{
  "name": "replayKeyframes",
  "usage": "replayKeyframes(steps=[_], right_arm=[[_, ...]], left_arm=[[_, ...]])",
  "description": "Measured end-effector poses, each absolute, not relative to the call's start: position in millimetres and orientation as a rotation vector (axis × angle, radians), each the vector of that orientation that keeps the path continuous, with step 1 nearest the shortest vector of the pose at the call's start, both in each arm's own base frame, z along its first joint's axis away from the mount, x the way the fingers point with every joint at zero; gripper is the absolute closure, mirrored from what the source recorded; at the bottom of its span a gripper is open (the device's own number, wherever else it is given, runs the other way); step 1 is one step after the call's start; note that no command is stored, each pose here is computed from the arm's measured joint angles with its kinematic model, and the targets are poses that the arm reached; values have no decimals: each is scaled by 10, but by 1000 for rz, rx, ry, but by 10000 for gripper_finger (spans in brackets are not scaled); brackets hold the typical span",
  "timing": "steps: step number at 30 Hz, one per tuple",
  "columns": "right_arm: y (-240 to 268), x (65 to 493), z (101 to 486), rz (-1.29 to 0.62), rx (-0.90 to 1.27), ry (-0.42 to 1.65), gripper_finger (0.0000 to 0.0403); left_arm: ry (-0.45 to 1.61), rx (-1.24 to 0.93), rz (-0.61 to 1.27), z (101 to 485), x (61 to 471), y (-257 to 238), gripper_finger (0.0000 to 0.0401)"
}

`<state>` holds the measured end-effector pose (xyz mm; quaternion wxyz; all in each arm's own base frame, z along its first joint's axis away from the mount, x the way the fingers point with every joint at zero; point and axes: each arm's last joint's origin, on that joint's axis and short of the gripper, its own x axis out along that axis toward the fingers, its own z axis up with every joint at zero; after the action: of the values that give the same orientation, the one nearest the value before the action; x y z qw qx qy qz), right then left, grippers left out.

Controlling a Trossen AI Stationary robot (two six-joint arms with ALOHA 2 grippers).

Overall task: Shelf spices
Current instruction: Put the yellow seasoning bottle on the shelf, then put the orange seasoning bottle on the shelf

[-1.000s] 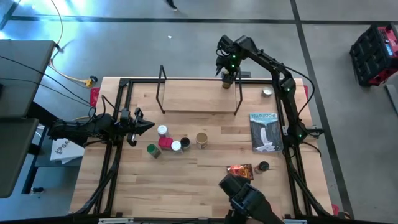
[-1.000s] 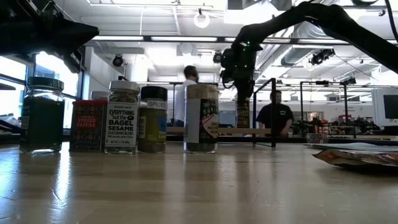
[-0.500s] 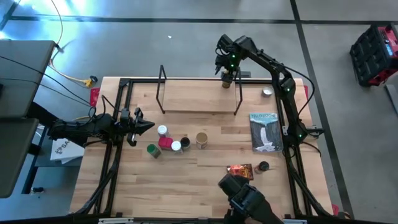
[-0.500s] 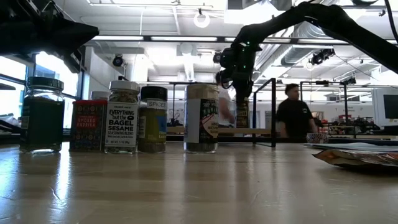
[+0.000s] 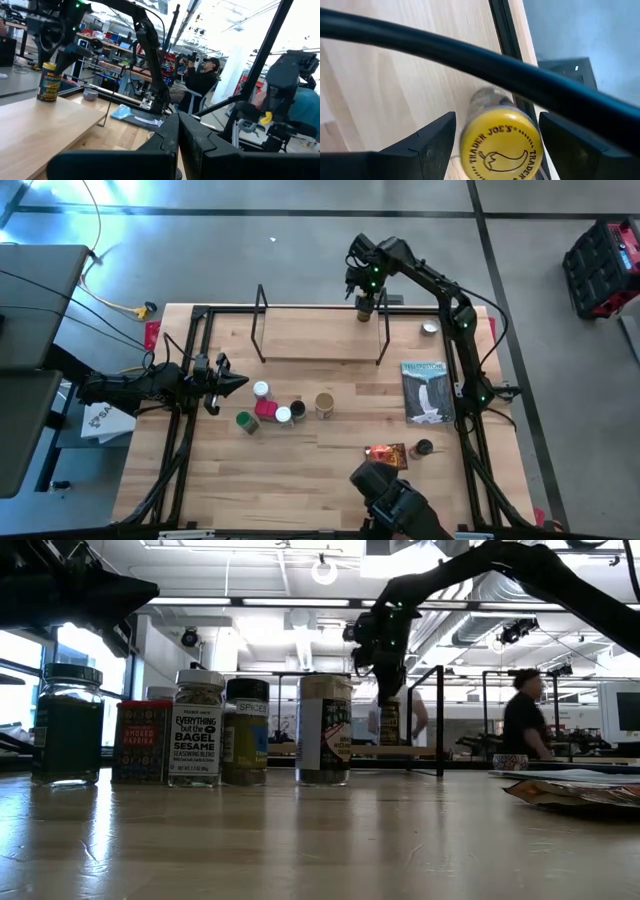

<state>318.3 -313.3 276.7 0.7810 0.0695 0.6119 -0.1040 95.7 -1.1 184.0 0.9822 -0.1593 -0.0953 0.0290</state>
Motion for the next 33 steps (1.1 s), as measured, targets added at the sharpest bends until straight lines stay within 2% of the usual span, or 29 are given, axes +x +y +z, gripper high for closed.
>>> replayKeyframes(steps=[9,13,18,25,30,33], right_arm=[[-3036,3165,3099,-264,66,1211,123],[-2846,3162,3336,-257,17,1170,124],[-2244,3251,3736,-155,-104,1111,124],[-1044,3284,4247,39,-229,998,124],[-272,3103,4425,104,-209,1021,124],[117,2996,4396,76,-205,1064,124]], left_arm=[[-191,-320,59,1840,957,-11,398],[-192,-320,58,1840,957,-11,398],[-191,-320,58,1840,957,-11,398],[-190,-319,53,1839,957,-13,398],[-190,-319,51,1839,957,-14,398],[-186,-319,51,1836,958,-13,398]])
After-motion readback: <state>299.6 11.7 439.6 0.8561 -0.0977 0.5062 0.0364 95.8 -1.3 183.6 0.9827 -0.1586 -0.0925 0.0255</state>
